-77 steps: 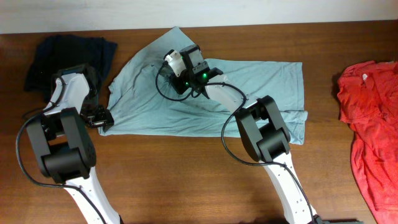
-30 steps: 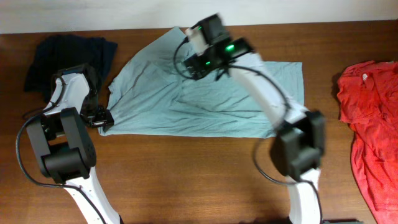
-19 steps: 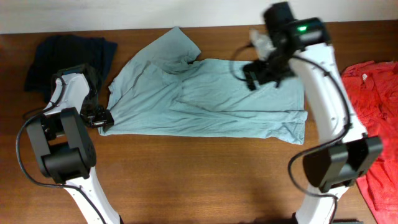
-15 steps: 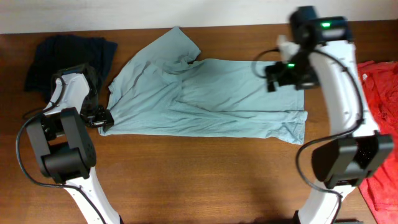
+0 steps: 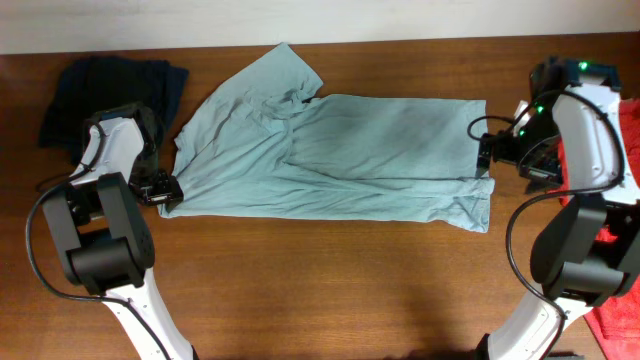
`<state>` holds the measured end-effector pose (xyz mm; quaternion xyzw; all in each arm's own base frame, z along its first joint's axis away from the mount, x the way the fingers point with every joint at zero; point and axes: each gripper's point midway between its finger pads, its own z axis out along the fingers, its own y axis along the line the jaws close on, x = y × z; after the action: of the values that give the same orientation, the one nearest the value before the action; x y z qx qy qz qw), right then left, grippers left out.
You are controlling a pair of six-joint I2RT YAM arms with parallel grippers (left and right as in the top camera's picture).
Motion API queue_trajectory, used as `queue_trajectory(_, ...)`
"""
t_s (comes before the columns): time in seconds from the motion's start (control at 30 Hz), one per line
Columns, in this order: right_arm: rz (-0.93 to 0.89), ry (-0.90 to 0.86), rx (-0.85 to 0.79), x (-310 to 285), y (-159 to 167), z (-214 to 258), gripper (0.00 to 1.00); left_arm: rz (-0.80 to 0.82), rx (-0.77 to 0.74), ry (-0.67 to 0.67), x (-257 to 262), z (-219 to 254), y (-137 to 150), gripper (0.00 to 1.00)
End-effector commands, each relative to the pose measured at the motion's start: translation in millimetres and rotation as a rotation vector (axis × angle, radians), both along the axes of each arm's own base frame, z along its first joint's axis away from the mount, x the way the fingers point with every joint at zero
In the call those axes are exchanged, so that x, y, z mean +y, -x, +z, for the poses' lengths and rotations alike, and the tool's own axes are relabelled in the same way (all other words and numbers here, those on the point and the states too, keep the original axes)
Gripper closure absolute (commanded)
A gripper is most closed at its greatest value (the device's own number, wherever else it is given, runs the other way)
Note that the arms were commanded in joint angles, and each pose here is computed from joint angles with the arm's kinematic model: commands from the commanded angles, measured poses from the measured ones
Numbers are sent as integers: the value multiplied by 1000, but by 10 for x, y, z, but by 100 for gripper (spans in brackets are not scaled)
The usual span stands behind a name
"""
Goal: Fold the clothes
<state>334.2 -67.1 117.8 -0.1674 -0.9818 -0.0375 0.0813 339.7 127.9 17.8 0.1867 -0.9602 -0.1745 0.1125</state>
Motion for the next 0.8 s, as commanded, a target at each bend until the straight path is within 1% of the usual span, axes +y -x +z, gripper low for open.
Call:
queue_trajectory(0.0,-20,-8,1,-8,5,-152,1,2,29,-16,38,-72,55,1)
queue_trajectory(0.1,-23,-6,-11,-10,-18,-293,1,2,29,-16,39,-73,55,1)
queue_trajectory(0.27,-112,4,-6,-3,11,-566,1,1,29,-15,38,-72,55,1)
queue_trajectory(0.4,-123,13,-78,-24,-118,-782,0,2,29,-16,39,-72,55,1)
queue_trajectory(0.63,-121,16,-170,-43,-333,-819,3,2,29,-16,38,-72,55,1)
queue_trajectory(0.77,-121,17,-203,-53,-412,-820,9,2,29,-16,38,-72,55,0)
